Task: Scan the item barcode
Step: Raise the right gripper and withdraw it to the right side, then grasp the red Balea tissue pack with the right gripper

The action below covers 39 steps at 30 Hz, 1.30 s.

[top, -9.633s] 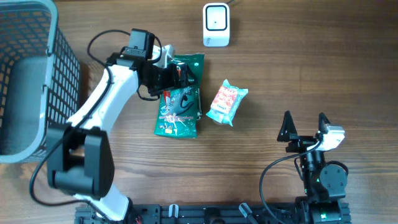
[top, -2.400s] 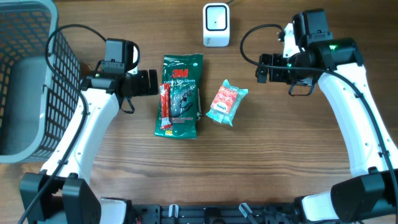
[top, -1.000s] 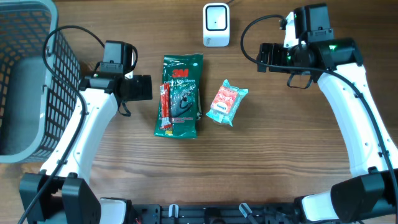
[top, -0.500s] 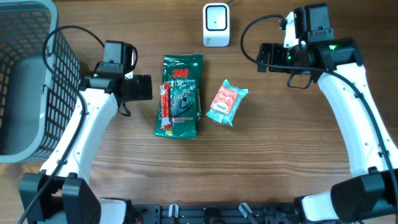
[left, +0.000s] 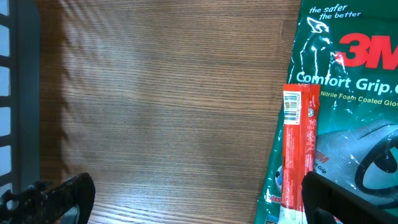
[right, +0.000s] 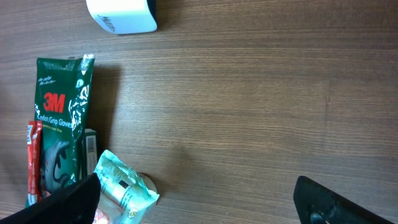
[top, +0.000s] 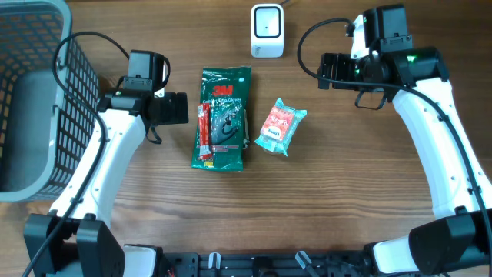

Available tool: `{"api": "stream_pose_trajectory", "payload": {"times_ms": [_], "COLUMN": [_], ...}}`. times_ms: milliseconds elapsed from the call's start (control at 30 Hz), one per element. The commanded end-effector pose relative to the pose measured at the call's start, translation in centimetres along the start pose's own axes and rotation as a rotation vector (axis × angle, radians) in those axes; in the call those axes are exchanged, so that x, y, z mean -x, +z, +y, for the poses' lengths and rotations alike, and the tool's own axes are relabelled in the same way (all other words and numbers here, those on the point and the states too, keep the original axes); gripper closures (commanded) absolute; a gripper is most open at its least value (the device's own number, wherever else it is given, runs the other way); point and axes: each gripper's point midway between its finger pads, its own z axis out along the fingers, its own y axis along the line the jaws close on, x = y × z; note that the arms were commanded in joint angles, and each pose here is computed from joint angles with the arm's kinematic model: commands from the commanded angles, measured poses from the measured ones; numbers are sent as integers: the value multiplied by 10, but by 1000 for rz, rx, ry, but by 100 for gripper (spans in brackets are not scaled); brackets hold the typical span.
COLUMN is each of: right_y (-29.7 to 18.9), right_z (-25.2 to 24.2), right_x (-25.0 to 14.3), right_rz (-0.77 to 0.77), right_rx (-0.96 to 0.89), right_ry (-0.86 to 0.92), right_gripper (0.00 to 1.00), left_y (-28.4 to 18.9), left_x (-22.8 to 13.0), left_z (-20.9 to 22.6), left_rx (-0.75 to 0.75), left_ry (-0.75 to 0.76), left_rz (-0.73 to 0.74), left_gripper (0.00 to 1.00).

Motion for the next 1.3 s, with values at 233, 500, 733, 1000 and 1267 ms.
{"api": "stream_pose_trajectory", "payload": {"times_ms": [233,500,733,1000,1267], "right_y": [-3,-5,-19,-29,2], "right_z": [-2,17,39,51,51], "right_x": [6,18,-2,-23,-70], "right_rz": [-22,-62,9,84,223], "right_rx": [-11,94,223,303,258], "right_ry": [-9,47,34,21,27], "right_gripper": [0,7,96,94,34], "left_y": [0,0,0,0,0], "left_x": [-2,-2,-2,-2,-2], "left_z": [3,3,3,3,3], "left_rx": [8,8,8,8,8], "left_ry": [4,4,4,4,4], "left_rz": [3,3,3,3,3], "left_gripper": [0,0,0,0,0]}}
